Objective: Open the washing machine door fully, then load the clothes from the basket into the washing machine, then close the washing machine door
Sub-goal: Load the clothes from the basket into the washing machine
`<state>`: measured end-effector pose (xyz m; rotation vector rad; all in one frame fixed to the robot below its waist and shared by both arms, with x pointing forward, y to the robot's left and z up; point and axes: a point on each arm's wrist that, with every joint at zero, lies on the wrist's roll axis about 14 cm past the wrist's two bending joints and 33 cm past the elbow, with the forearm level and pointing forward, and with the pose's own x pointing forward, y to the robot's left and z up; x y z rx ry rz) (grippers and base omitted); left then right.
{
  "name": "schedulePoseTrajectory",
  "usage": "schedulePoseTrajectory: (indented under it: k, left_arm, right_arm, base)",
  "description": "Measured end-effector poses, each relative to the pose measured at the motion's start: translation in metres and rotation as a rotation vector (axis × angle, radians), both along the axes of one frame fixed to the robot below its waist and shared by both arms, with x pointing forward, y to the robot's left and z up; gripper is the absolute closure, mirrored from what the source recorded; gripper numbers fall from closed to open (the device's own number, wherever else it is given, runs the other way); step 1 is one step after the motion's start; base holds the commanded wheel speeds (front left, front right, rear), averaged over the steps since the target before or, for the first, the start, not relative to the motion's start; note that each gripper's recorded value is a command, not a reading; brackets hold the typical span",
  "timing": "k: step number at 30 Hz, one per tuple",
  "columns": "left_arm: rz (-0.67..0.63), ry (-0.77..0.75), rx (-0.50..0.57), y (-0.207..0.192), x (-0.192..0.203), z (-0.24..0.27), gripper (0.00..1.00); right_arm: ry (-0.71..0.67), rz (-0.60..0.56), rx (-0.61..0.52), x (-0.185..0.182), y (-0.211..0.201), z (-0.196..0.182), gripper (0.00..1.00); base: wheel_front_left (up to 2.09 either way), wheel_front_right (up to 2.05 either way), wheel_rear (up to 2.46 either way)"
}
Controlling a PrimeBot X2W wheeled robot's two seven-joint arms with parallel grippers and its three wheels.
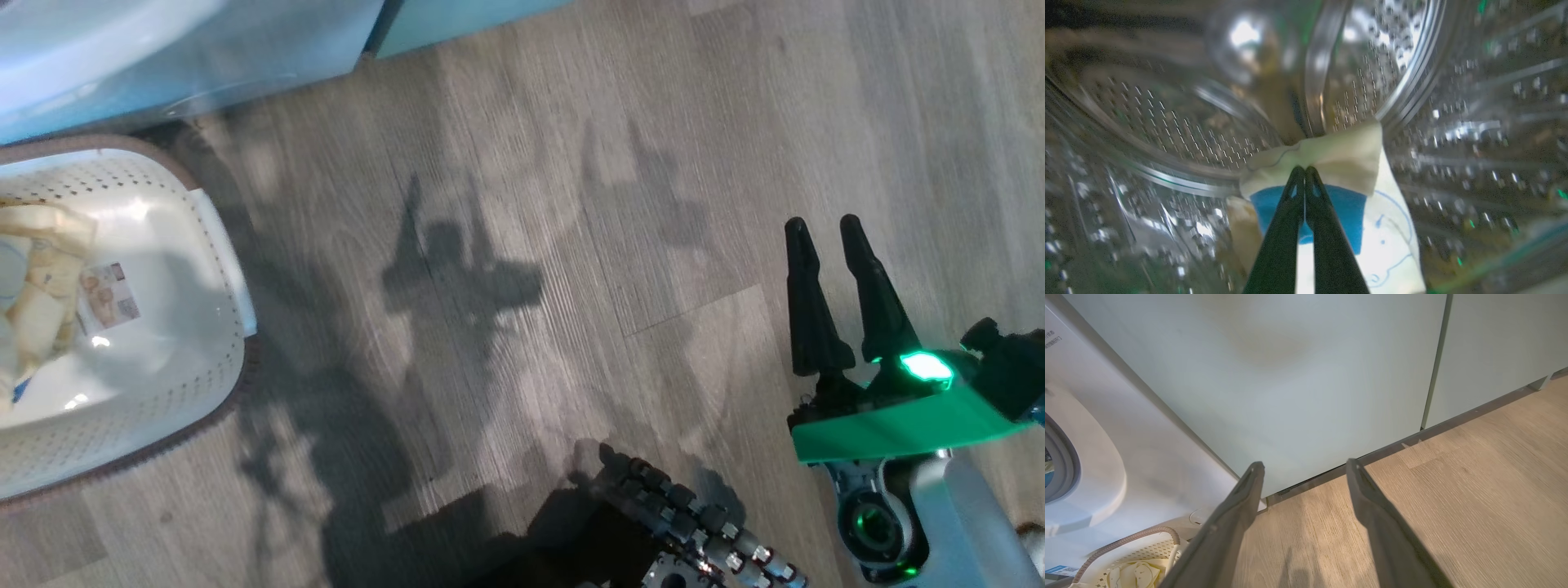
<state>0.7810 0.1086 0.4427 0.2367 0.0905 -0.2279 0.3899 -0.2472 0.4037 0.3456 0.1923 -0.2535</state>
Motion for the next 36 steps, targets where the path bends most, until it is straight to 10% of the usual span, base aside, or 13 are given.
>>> schedulePoseTrajectory:
  k: [15,18,19,36]
  left_arm:
    - [0.029,0.122,-0.082,-0.005,0.004,-0.044,0.96]
    - [0.022,0.155,-0.104,-0.010,-0.002,-0.047,0.08]
    - [0.020,0.159,-0.113,-0.011,-0.004,-0.046,0.00]
    - [0.031,0.030,-0.204,-0.004,-0.068,-0.013,0.00]
  right_arm:
    - [0.005,0.004,0.018,0.004,0.003,-0.006,0.00]
    - [-0.006,0.014,0.014,0.008,0.003,-0.004,0.00]
    - [-0.011,0.020,0.011,0.010,0.004,-0.003,0.00]
    - [-0.098,0.088,-0.038,0.028,0.015,0.020,0.00]
  base:
    - [0.00,0.00,0.00]
    - [0.00,0.00,0.00]
    - [0.00,0.00,0.00]
    - [0.00,0.00,0.00]
